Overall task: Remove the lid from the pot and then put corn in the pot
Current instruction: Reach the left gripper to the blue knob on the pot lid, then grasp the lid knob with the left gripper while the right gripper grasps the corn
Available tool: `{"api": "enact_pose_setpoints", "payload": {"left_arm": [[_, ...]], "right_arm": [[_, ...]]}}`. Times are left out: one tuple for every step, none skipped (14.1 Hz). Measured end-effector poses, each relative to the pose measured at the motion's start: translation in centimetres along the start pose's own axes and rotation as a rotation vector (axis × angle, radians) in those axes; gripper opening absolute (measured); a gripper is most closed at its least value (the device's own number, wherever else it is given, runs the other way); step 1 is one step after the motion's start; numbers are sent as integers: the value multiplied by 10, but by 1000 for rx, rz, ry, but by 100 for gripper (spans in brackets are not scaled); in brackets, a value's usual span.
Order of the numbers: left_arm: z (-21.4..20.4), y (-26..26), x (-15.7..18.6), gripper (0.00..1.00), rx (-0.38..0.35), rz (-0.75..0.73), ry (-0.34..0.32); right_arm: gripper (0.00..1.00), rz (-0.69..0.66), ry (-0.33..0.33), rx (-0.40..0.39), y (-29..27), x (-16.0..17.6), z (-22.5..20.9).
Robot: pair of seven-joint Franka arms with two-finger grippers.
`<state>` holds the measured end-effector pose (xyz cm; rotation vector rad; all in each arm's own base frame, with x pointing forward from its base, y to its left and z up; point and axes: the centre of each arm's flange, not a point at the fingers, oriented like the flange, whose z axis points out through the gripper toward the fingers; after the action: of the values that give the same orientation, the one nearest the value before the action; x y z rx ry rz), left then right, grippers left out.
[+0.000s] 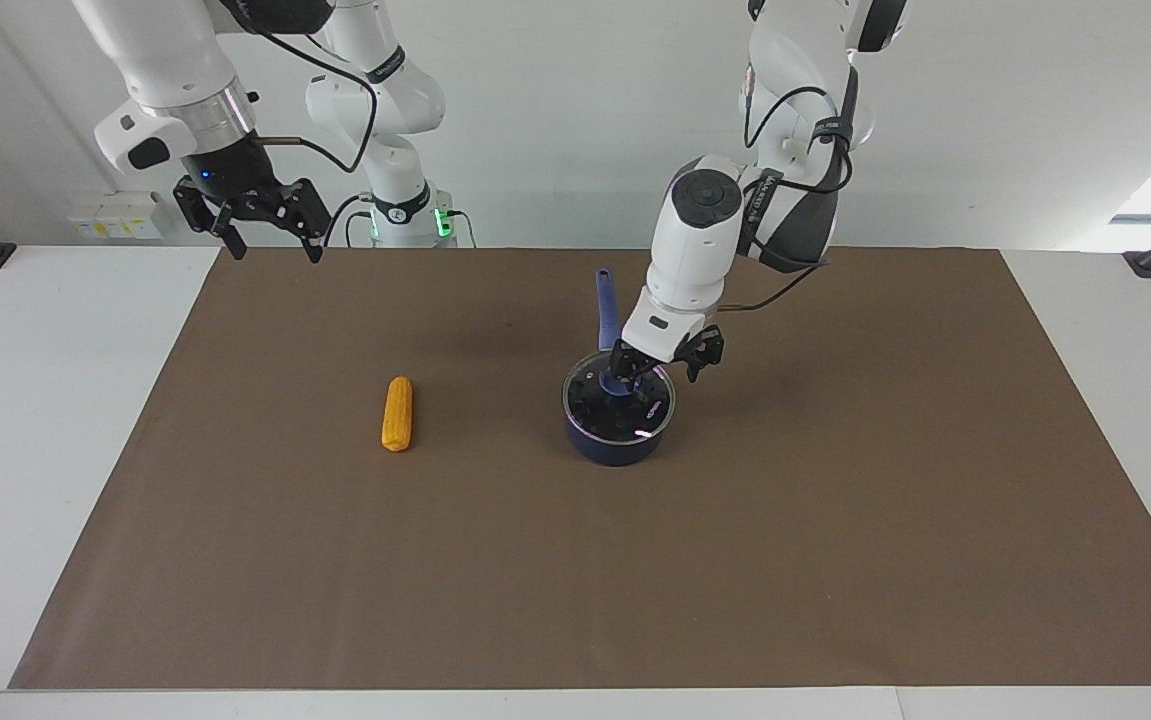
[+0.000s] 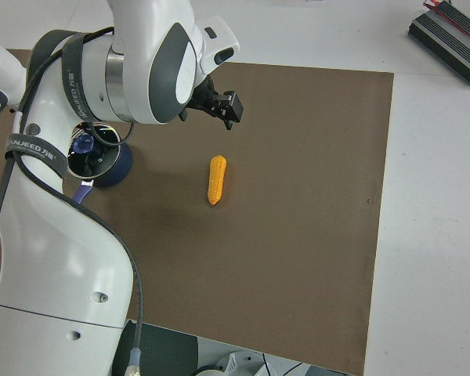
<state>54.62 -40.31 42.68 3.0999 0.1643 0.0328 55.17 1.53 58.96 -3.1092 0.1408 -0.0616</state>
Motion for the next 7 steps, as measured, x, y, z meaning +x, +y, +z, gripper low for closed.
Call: {"api": "enact_pose_setpoints", "payload": {"left_arm": [[1, 4, 0, 100, 3, 4, 2], [2, 5, 0, 100, 7, 5, 2], [2, 4, 2, 100, 9, 4, 3], [2, 3, 2, 100, 10, 2, 4], [3, 3, 2, 100, 11, 2, 3], [4, 3, 2, 100, 13, 3, 1], [5, 3, 1, 100, 15, 4, -1]], "right_arm": [[100, 1, 1, 0, 0, 3, 16], [100, 1, 3, 0, -1, 8, 33], [100, -3, 1, 0, -3, 12, 52], [100, -9, -5, 0, -7, 18, 71], [100, -13, -9, 0, -10, 24, 87], [100, -19, -10, 0, -15, 30, 103], [100, -29, -10, 1, -21, 36, 120]]}}
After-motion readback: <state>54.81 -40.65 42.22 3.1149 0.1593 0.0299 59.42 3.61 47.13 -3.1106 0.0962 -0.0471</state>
